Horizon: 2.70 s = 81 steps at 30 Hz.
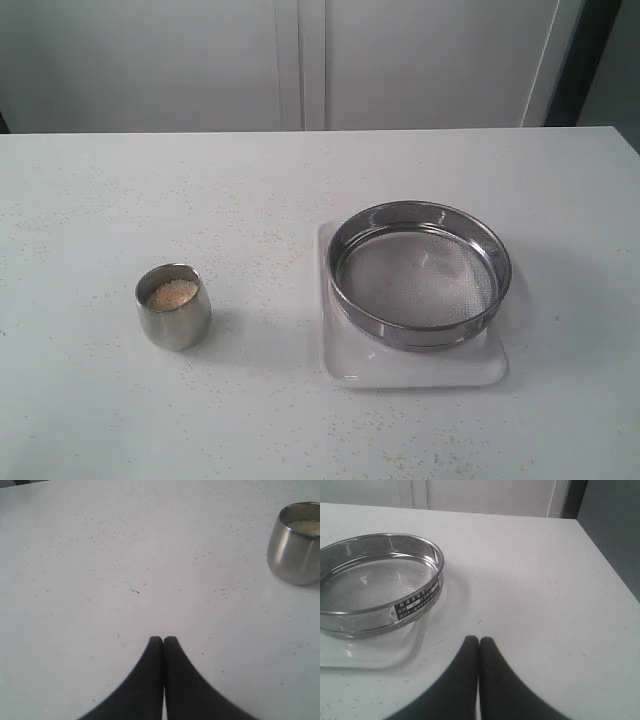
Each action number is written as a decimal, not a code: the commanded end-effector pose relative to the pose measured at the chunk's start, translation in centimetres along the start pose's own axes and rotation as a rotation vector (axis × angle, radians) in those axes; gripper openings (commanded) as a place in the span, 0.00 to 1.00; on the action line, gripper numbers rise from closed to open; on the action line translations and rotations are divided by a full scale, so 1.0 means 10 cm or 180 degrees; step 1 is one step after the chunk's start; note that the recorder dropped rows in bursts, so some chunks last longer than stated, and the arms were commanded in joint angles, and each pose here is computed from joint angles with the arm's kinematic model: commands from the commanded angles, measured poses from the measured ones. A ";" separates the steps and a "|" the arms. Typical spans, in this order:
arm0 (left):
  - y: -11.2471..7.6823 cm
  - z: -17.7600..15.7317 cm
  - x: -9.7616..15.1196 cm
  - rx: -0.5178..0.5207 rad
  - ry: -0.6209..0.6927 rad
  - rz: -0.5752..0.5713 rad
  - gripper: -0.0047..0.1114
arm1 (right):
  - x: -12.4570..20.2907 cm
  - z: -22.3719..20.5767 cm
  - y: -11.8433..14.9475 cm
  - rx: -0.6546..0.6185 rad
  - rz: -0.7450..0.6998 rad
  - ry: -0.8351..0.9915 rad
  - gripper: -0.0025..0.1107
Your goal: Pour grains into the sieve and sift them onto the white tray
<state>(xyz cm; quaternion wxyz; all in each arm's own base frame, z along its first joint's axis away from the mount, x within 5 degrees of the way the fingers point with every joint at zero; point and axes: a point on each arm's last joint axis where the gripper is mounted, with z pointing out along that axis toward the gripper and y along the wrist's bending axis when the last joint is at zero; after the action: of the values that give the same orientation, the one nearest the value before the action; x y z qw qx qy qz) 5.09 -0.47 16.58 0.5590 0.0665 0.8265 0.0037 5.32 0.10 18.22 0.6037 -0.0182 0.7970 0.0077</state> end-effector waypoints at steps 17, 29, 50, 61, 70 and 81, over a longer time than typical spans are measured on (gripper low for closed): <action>0.00 0.00 0.01 -0.0004 -0.0002 -0.0016 0.04 | 0.00 0.00 0.00 0.0006 -0.0017 -0.0048 0.02; 0.01 0.00 -0.09 -0.0058 -0.0352 -0.0016 0.04 | 0.00 0.00 0.00 0.0006 -0.0017 -0.0048 0.02; 0.04 -0.04 -0.26 -0.0156 -0.0990 -0.0015 0.04 | 0.00 0.00 0.00 0.0006 -0.0017 -0.0048 0.02; 0.05 -0.05 -0.29 -0.0168 -0.1070 -0.0015 0.04 | 0.00 0.00 0.00 0.0004 -0.0011 -0.0048 0.02; 0.06 -0.08 -0.36 -0.0210 -0.1340 -0.0015 0.04 | 0.00 0.00 0.00 0.0004 -0.0011 -0.0048 0.02; 0.06 -0.09 -0.39 -0.0194 -0.1484 -0.0189 0.04 | 0.00 0.00 0.00 0.0004 -0.0011 -0.0048 0.02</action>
<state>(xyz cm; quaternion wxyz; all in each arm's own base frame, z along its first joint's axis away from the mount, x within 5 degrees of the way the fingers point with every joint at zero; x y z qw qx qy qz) 5.75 -0.26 20.59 0.7299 0.0431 0.6821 0.0123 5.32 0.10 18.22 0.6037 -0.0182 0.7970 0.0077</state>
